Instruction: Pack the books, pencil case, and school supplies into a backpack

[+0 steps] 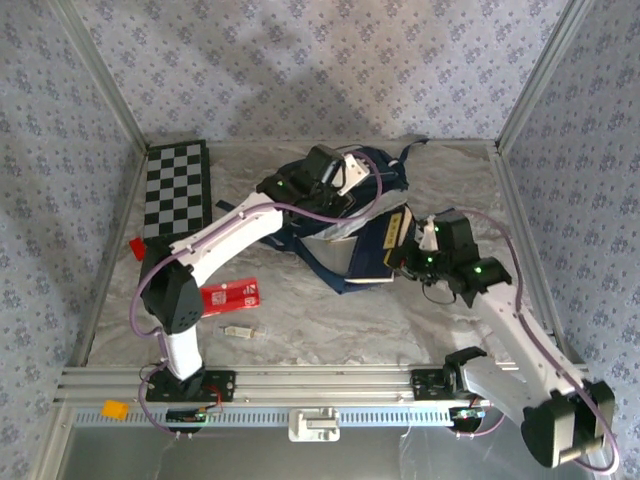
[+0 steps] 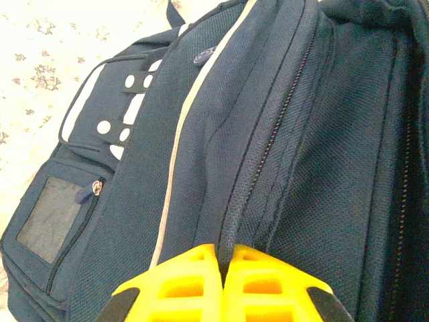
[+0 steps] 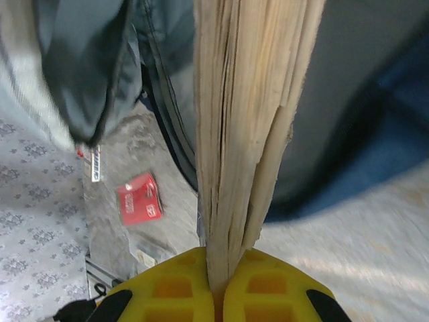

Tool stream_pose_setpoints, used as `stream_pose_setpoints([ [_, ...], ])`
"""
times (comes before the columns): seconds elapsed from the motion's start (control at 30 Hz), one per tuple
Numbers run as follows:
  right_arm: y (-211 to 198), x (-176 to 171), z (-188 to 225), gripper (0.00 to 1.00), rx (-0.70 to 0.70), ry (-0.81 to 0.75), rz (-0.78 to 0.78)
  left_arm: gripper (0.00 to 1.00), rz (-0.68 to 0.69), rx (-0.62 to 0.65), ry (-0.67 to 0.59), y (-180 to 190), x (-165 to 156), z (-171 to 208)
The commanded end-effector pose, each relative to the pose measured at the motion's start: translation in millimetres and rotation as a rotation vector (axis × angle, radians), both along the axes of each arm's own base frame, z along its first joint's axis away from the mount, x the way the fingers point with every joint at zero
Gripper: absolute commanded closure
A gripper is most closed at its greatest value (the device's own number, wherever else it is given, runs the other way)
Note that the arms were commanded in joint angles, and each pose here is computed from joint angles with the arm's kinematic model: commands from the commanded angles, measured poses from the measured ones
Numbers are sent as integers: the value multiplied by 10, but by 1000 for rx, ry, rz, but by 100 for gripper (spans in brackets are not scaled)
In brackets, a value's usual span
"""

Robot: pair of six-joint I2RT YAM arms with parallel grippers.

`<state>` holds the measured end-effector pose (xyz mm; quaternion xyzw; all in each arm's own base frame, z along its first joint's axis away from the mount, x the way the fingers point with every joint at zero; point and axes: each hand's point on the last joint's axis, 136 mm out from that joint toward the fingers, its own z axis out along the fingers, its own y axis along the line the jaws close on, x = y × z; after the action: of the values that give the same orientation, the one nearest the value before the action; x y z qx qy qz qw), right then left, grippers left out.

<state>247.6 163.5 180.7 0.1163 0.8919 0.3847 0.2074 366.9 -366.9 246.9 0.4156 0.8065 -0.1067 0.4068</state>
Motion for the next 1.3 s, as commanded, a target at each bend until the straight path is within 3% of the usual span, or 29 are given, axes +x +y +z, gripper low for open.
stream_pose_setpoints([
  [0.0,219,380,160,100,98,-138,20,100,-4,-178,-87,0,-45,638],
  [0.13,355,729,107,98,138,-211,5,100,20,-191,-67,73,-43,654],
  [0.37,483,1250,-384,94,82,-136,15,100,58,-239,-49,169,-16,670],
  [0.5,474,1443,-560,72,44,-111,14,100,87,-253,-32,230,30,666],
  [0.6,361,1403,-645,56,-46,-86,-4,100,94,-267,-19,270,32,673],
  [0.77,81,1079,-718,44,-257,-71,-83,100,103,-293,-2,294,46,684],
  [0.93,182,730,-808,50,-307,-21,-65,100,82,-304,12,259,23,673],
  [1.1,558,575,-905,70,-269,-34,1,100,80,-313,23,247,22,656],
  [1.27,624,695,-1112,86,-253,-45,-42,100,74,-322,25,256,-1,686],
])
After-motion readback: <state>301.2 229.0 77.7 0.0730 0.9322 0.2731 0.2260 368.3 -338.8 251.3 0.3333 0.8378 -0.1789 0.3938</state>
